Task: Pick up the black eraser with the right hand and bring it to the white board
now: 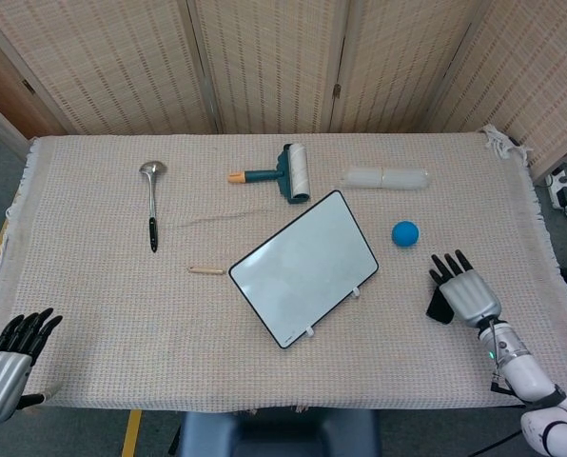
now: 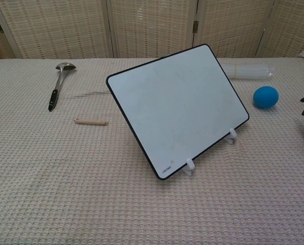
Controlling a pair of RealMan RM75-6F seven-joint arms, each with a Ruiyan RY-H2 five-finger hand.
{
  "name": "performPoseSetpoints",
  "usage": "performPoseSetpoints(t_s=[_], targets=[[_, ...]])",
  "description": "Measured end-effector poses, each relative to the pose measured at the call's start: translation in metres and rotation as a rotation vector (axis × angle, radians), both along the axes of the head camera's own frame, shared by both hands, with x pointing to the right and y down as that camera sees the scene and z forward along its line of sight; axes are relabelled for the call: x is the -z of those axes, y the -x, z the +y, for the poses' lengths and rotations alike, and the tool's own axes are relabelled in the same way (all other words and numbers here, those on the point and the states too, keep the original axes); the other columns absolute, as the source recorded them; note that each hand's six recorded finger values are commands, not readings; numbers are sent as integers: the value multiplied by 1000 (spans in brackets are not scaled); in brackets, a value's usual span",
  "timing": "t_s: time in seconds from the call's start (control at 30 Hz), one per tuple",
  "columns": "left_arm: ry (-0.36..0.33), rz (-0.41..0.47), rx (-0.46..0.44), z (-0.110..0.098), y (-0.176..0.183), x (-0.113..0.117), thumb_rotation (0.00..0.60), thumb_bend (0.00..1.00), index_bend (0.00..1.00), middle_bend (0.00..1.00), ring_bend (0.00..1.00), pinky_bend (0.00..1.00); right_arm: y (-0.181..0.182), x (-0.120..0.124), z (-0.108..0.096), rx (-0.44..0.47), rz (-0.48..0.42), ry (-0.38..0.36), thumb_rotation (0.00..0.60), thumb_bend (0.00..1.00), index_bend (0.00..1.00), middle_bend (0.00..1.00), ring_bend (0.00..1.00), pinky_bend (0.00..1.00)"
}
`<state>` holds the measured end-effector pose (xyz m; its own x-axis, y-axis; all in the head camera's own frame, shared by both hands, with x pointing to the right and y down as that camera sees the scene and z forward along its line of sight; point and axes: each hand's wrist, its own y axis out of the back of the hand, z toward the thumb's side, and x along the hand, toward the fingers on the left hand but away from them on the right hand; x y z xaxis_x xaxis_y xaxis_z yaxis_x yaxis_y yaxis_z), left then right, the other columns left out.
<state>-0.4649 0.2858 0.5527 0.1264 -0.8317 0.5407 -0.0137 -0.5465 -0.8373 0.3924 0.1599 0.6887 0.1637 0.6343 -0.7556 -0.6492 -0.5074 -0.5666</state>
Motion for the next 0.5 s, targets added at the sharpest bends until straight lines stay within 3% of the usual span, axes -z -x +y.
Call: performPoseSetpoints(t_s=[0.5], targets=[[4,-11,3,0,1,-2,600,179,0,63,27,38,-7,-12,13,6,44,60,600,309,174,0,0,0]])
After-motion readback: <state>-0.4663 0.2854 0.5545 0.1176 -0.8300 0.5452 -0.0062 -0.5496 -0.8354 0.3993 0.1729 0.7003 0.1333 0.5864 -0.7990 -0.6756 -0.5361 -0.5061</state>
